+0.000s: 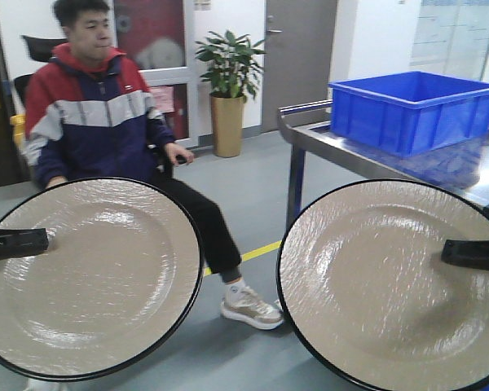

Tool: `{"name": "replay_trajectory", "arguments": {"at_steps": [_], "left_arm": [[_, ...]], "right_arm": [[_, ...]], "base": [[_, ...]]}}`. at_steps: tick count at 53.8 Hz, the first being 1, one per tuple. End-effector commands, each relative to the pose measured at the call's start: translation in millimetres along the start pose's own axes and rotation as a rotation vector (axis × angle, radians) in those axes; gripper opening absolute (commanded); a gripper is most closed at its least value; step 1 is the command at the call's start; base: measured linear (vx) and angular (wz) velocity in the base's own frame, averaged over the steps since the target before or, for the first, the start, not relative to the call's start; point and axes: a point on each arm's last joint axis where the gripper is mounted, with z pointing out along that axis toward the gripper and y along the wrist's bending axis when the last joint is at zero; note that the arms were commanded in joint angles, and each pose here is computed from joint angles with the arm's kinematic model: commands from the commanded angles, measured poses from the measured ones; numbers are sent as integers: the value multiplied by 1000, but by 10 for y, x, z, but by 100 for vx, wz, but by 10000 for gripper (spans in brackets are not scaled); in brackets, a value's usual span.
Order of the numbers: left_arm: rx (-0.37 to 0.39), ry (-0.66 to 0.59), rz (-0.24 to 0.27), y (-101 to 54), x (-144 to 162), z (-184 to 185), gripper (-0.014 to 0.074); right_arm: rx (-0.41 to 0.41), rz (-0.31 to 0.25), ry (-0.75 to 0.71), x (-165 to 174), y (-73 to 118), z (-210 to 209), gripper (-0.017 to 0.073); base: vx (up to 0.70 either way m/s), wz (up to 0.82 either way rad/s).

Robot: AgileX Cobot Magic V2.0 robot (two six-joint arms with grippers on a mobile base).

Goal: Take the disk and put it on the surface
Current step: 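Hold both plates upright while the base drives to the metal table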

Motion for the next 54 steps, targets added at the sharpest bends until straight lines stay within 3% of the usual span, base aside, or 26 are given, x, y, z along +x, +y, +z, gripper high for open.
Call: {"name": "replay_trajectory", "arguments": {"at_steps": [1, 54], "left_arm": [[165, -58, 10, -357, -73, -78, -8], [157, -65, 8, -347, -80, -76, -8]], "right_arm": [[-109, 1, -101, -113, 244, -98, -9], [-110, 0, -100, -112, 244, -98, -9]], "base": [[54, -35], [48, -59]]}}
